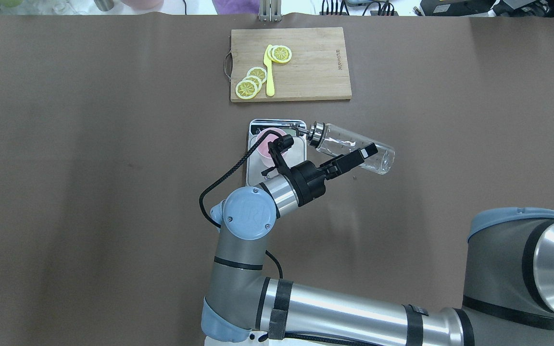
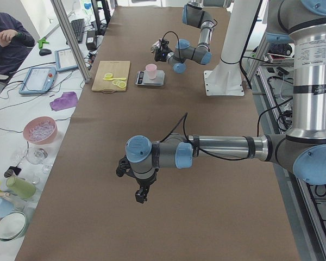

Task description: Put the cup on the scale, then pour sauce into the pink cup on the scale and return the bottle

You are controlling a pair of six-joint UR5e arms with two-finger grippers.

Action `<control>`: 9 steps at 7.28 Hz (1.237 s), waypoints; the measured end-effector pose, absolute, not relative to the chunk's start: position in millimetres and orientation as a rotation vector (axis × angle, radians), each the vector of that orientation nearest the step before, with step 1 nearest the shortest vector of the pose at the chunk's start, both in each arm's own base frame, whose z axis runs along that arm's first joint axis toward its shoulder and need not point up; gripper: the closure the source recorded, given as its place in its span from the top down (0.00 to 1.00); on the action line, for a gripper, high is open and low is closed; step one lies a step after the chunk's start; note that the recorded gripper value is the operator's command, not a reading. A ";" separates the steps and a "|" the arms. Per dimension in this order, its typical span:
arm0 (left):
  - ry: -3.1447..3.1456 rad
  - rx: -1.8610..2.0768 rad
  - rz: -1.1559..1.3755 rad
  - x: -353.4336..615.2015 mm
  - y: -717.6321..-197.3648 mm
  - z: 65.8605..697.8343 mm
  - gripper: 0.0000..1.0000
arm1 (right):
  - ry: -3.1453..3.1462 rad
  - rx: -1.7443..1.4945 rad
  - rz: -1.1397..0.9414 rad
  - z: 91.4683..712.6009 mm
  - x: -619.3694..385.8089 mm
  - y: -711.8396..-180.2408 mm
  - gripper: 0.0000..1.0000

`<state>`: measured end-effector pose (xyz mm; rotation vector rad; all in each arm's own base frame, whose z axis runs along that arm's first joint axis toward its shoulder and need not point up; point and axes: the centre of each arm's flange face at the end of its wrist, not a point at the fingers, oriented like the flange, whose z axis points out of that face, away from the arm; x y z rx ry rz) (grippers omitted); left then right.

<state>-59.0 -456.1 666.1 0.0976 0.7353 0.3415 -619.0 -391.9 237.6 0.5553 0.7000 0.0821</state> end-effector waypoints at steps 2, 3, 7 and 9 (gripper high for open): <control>0.735 0.098 0.341 -58.9 -456.0 666.2 0.98 | 0.731 0.552 0.079 241.6 -624.8 -393.3 0.00; 0.735 0.098 0.341 -58.9 -456.0 666.2 0.98 | 0.741 0.551 0.081 242.4 -627.6 -394.1 0.00; 0.736 0.096 0.341 -58.9 -455.7 666.5 0.98 | 0.789 0.537 0.073 247.0 -638.8 -395.7 0.00; 0.736 0.096 0.341 -58.9 -455.7 666.5 0.98 | 0.821 0.524 0.065 248.6 -638.1 -394.1 0.00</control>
